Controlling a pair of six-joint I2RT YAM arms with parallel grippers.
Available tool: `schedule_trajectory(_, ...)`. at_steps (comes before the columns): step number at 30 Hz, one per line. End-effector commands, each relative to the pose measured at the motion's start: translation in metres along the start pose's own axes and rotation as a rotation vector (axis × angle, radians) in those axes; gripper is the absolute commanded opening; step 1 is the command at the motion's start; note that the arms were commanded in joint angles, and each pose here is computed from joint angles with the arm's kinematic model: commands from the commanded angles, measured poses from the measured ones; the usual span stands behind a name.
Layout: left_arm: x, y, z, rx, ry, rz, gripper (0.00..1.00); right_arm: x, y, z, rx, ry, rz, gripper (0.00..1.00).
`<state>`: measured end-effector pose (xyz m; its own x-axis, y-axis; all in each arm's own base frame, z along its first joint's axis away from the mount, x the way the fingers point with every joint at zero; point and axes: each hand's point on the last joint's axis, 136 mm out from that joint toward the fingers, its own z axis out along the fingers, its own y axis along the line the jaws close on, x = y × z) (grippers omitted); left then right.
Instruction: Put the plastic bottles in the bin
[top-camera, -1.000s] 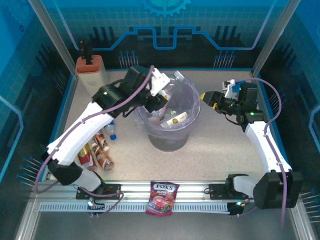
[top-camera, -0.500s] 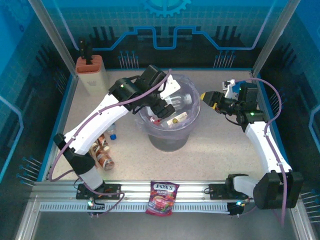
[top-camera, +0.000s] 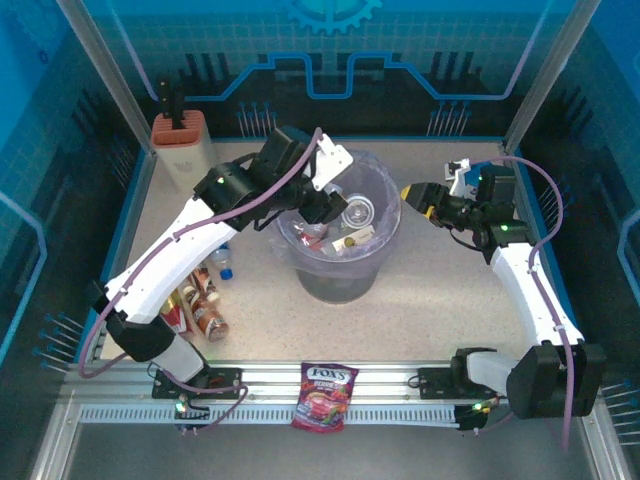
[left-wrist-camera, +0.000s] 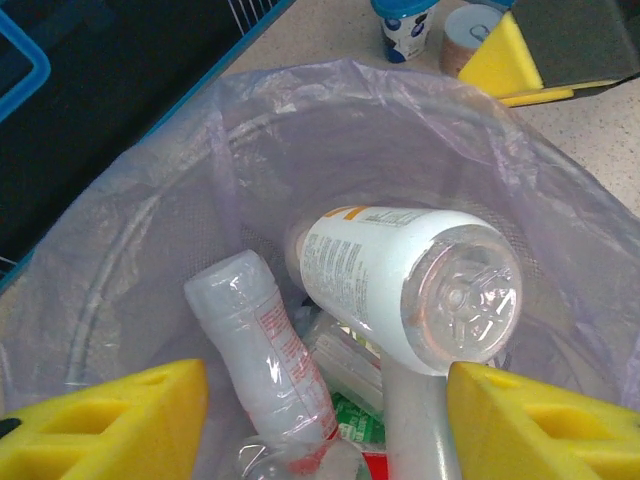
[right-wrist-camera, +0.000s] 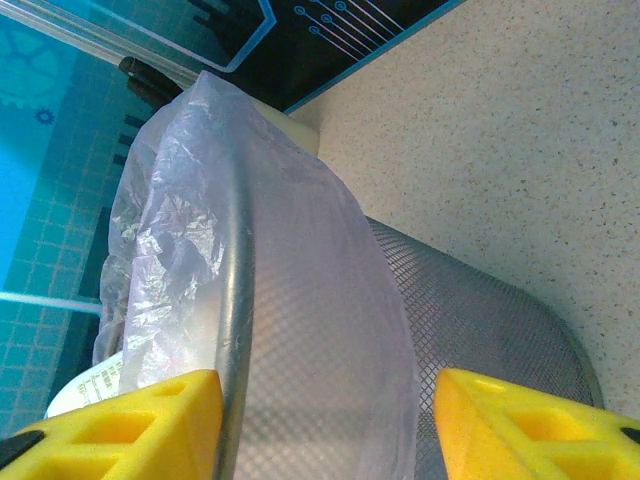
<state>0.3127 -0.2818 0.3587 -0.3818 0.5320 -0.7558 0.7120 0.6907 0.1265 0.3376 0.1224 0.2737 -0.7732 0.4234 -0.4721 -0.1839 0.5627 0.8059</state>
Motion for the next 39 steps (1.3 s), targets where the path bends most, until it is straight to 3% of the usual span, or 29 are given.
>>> schedule_trajectory(1, 0.001, 0.018, -0.007, -0.050, -0.025, -0.118, 0.66, 0.001, 0.009, 0.003, -0.027, 0.011, -0.032, 0.59)
schedule_trajectory(7, 0.043, 0.081, -0.044, -0.183, -0.021, -0.530, 0.72, 0.001, 0.006, 0.004, -0.018, 0.013, -0.030, 0.59)
schedule_trajectory(12, 0.123, 0.140, -0.064, -0.354, -0.014, -0.875, 0.80, 0.002, 0.006, 0.004, -0.022, 0.018, -0.032, 0.59)
schedule_trajectory(16, 0.186, 0.166, -0.044, -0.426, 0.068, -1.042, 0.86, 0.002, 0.006, 0.004, -0.025, 0.020, -0.035, 0.59)
schedule_trajectory(22, 0.259, 0.188, 0.005, -0.490, 0.186, -1.204, 0.88, 0.003, 0.005, 0.004, -0.026, 0.023, -0.032, 0.59)
schedule_trajectory(27, 0.304, 0.199, 0.023, -0.597, 0.292, -1.218, 0.89, 0.003, 0.006, 0.003, -0.030, 0.023, -0.028, 0.59)
schedule_trajectory(33, 0.335, 0.205, 0.049, -0.599, 0.350, -1.266, 0.91, 0.004, 0.007, -0.001, -0.021, 0.018, -0.033, 0.59)
schedule_trajectory(39, 0.355, 0.202, 0.071, -0.575, 0.408, -1.285, 0.84, 0.005, 0.008, -0.001, -0.023, 0.024, -0.032, 0.59)
